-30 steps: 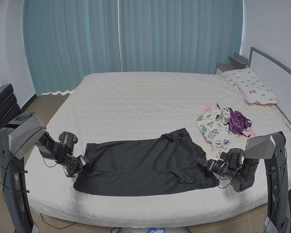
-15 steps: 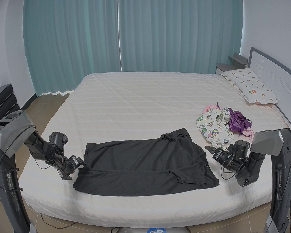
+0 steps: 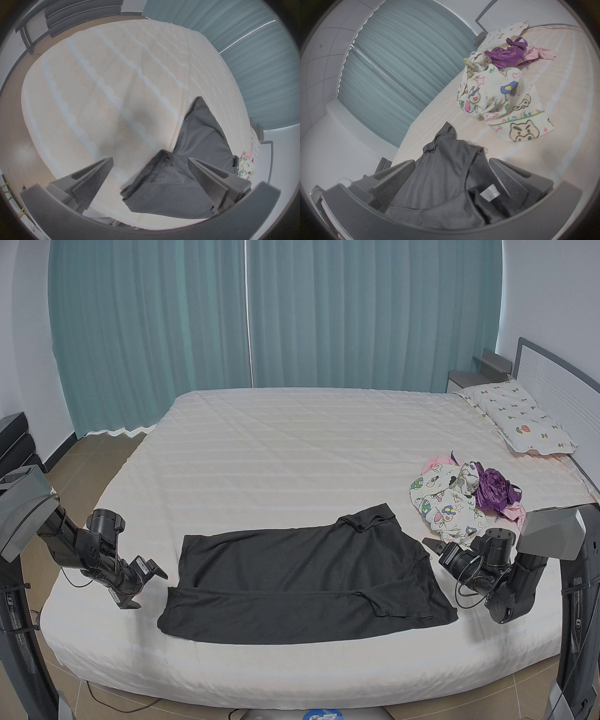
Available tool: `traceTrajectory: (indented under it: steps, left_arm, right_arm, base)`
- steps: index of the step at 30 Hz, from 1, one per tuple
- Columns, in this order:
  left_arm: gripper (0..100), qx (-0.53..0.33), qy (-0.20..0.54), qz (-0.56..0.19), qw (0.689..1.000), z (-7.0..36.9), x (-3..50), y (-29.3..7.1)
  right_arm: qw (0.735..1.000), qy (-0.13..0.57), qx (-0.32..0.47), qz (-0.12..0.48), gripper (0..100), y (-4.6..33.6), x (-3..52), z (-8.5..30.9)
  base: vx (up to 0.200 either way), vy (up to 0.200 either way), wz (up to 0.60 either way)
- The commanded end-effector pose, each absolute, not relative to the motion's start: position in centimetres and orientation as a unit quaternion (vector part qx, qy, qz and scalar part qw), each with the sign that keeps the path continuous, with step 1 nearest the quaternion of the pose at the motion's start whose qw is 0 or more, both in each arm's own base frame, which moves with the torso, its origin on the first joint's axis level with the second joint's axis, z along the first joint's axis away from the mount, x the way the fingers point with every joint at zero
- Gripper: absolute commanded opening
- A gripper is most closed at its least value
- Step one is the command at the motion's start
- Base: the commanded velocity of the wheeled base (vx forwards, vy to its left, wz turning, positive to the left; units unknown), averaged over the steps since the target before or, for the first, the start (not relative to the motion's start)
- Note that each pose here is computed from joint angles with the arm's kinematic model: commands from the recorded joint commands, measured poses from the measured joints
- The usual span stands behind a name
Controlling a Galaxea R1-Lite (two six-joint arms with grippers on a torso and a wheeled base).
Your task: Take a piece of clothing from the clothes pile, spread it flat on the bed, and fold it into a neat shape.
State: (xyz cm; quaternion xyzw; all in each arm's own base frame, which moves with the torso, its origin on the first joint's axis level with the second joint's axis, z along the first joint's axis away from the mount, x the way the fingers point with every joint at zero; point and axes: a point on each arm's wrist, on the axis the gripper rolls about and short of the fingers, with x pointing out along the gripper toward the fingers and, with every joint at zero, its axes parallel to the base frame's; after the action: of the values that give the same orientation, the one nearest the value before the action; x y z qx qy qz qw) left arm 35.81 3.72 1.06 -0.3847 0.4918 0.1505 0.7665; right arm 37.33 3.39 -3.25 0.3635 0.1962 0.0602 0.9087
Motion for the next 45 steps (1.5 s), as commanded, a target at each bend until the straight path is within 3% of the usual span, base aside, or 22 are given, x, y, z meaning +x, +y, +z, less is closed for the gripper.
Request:
traceTrajectory:
  steps: [1,23,36,45]
  left_arm:
    - [100,-0.384,0.492,0.150,0.766,1.0,35.8,3.7]
    - [100,-0.395,0.484,0.146,0.767,1.6,36.2,2.4]
    - [100,-0.365,0.446,0.129,0.807,1.3,41.1,0.0]
    - [100,-0.369,0.367,0.083,0.850,-0.6,48.1,-0.9]
  right_arm:
    - [0.908,0.199,0.363,0.062,100,3.6,37.3,-3.4]
    - [0.909,0.197,0.362,0.063,100,3.7,37.3,-3.5]
    - [0.909,0.203,0.357,0.069,100,4.4,37.3,-3.6]
    - [0.920,0.213,0.314,0.095,100,5.8,37.1,-3.4]
  base:
    - [0.000,0.000,0.00]
    - [0.027,0.000,0.00]
    - [0.000,0.000,0.00]
    - [0.000,0.000,0.00]
